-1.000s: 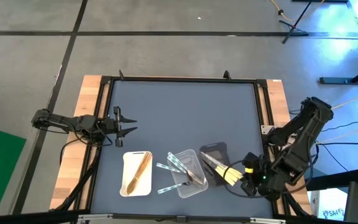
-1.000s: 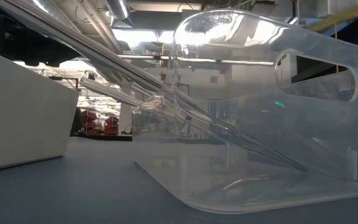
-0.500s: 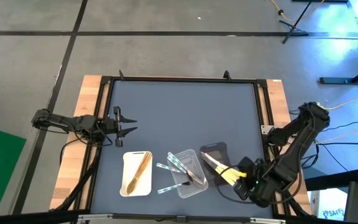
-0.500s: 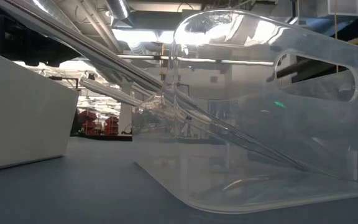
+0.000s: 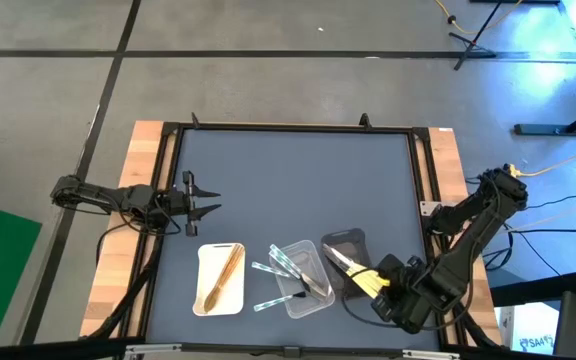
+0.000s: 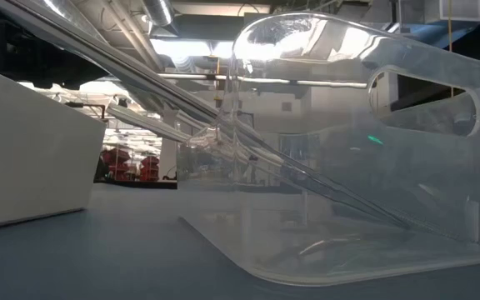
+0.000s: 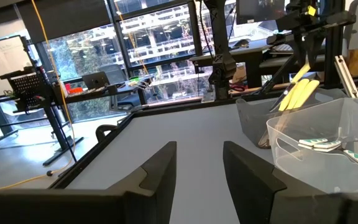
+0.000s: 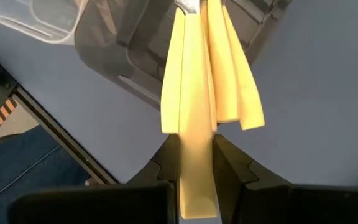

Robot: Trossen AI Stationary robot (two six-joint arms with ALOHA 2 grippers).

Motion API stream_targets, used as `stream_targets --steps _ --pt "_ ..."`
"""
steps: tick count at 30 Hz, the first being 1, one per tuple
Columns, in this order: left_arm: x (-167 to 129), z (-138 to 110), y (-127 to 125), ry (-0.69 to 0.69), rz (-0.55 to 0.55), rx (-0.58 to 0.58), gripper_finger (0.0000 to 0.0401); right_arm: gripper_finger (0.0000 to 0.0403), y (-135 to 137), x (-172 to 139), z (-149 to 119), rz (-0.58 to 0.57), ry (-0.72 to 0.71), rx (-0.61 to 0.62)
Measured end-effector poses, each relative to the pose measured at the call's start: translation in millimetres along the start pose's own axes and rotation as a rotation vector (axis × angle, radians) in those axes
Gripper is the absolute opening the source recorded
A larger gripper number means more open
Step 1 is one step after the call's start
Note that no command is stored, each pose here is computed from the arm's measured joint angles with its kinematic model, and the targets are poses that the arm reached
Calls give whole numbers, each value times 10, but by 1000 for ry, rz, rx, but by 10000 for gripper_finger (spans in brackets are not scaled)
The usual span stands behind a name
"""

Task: Sort silverware by color (type)
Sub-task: Put the yellow table knife into the black transparent bin

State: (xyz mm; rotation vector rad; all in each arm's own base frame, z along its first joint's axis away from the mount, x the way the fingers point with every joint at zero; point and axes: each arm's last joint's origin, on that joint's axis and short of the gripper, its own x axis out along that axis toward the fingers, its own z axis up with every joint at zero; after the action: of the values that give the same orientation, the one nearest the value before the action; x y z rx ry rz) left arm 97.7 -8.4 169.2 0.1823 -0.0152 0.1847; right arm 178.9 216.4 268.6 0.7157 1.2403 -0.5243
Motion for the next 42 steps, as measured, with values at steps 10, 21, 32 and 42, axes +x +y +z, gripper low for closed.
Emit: stream_targets --steps 10,21,32,42 --pt "0 0 0 0 1 0 126 47 -36 34 186 -70 52 52" --pt "0 0 0 0 0 0 126 47 -53 42 232 -92 53 39" --pt "0 0 0 0 0 0 126 47 -53 44 247 -92 52 42" --pt "0 0 0 0 0 0 126 47 -40 90 389 -100 61 3"
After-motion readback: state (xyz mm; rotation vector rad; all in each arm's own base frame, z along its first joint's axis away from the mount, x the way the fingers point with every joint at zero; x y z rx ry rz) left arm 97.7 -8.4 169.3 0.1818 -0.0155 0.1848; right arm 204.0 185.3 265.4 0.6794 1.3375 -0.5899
